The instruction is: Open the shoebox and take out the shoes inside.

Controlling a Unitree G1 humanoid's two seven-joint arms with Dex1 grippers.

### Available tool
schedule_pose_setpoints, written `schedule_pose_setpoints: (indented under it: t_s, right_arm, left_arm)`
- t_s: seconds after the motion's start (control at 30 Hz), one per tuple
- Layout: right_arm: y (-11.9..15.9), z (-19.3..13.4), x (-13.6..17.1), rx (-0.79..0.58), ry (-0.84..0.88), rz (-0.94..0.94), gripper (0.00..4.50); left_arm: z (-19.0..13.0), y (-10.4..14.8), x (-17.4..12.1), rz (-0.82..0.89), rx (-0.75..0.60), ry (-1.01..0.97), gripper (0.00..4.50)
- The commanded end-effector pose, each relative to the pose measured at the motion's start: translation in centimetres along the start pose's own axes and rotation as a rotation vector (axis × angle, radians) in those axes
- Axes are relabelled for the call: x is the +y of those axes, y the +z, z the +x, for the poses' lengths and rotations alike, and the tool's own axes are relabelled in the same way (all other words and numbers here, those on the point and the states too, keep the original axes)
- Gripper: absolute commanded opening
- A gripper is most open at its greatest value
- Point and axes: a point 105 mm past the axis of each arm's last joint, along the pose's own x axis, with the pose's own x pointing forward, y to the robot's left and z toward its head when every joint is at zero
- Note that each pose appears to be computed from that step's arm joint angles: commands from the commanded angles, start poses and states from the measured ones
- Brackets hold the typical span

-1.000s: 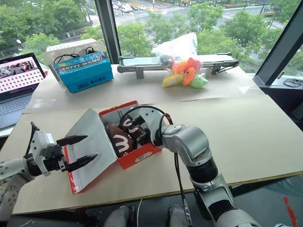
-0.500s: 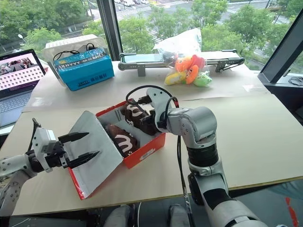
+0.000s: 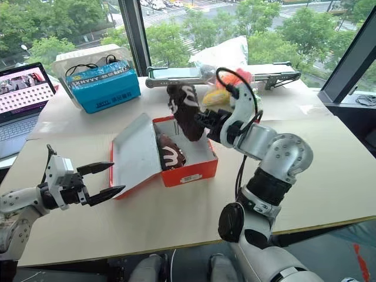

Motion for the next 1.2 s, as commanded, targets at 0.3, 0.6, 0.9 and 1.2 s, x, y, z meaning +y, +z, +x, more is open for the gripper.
schedule_pose_setpoints:
  t_s: [0.3, 0.6, 0.9, 1.2]
  right_arm:
    - [2.3, -1.1, -4.5, -0.182, -0.067, 0.315, 0.4]
    - [3.9, -2.6, -10.6, -0.376, -0.17, 0.637, 0.4]
    - [1.8, -4.2, -18.7, -0.478, -0.372, 0.811, 0.4]
    - [-0.3, -3.9, -20.2, -0.452, -0.448, 0.878, 0.88]
  left_arm:
    - [0.1, 0.8, 0.1, 0.052, -0.009, -0.014, 4.5]
    - [1.0, 1.2, 0.4, 0.063, -0.016, -0.043, 4.5]
    - [1.6, 1.3, 0.7, 0.071, -0.023, -0.065, 4.5]
    - [1.9, 1.6, 1.0, 0.089, -0.033, -0.073, 4.5]
